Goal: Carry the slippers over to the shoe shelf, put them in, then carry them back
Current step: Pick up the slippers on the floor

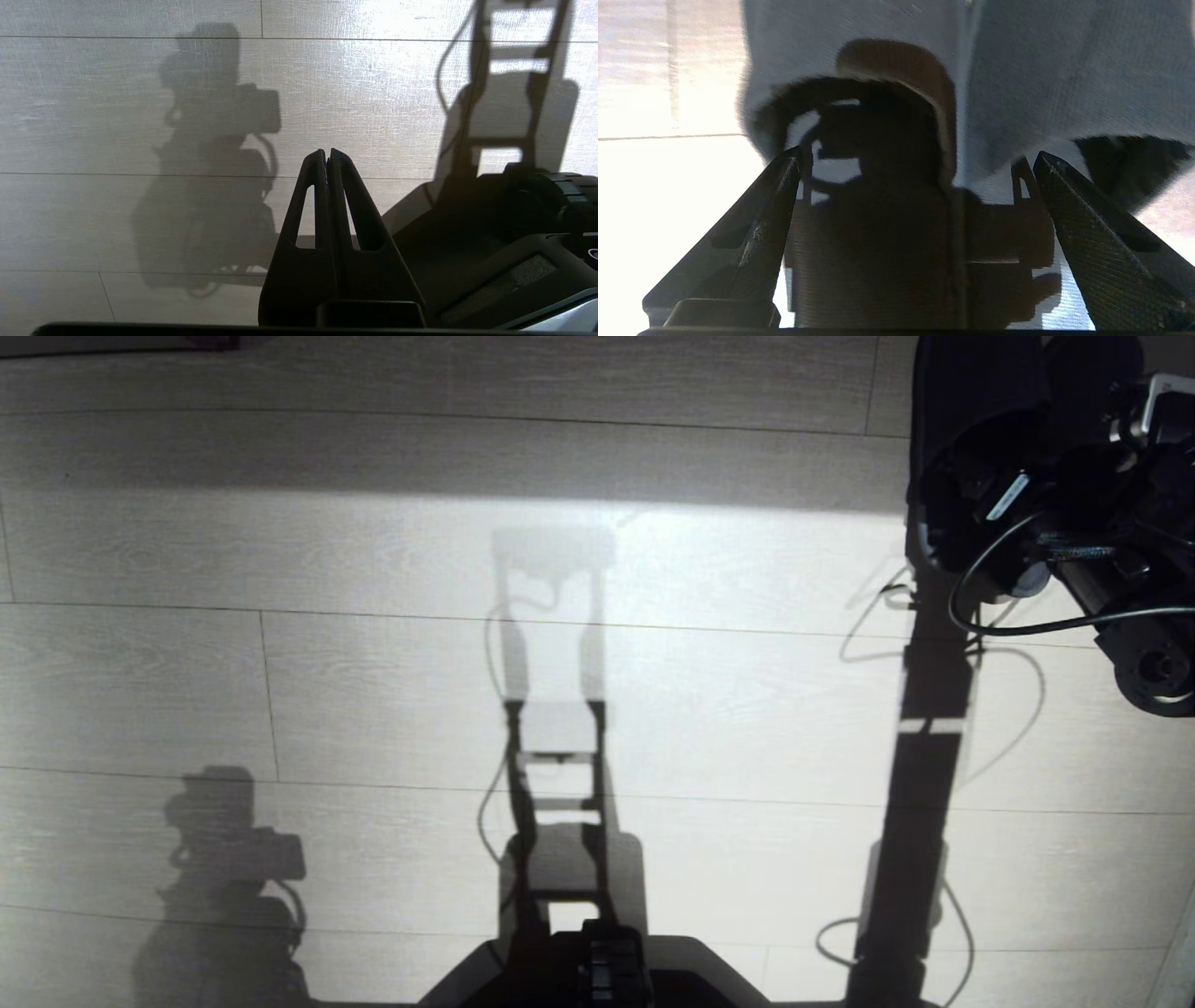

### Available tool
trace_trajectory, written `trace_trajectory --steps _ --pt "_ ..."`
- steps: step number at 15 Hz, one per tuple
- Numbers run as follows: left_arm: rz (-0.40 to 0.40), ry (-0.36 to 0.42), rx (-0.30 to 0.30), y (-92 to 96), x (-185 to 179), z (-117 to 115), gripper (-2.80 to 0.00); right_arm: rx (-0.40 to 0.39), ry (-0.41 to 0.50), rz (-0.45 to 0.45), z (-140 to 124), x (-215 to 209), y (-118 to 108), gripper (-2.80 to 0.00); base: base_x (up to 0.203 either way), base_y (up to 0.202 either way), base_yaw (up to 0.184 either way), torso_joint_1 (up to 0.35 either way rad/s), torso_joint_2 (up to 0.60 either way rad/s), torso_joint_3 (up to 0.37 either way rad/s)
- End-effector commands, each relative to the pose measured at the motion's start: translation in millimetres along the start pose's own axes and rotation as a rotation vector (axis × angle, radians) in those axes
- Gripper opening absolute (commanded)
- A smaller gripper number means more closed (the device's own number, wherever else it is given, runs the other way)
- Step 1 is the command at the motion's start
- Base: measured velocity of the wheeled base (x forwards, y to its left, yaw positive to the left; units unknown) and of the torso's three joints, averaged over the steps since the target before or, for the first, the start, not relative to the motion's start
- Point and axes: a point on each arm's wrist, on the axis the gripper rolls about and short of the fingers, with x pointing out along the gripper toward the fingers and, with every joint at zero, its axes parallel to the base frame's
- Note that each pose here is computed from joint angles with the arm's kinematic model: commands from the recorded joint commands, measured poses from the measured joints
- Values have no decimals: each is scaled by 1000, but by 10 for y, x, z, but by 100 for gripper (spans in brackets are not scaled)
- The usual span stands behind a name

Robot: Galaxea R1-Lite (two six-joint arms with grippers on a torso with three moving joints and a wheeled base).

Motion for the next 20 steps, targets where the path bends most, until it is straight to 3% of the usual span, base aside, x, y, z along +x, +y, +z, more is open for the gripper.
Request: trace_trajectory --steps 1,12,20 --pt "0 -1 0 0 0 0 -280 -11 11 -16 -57 12 -63 0 0 0 0 0 0 0" --pt "0 -1 0 0 0 0 -280 -11 -23 -18 -2 97 -71 0 0 0 0 0 0 0" --pt "0 -1 0 0 0 0 -280 -11 -44 -14 -139 310 -62 0 0 0 0 0 0 0"
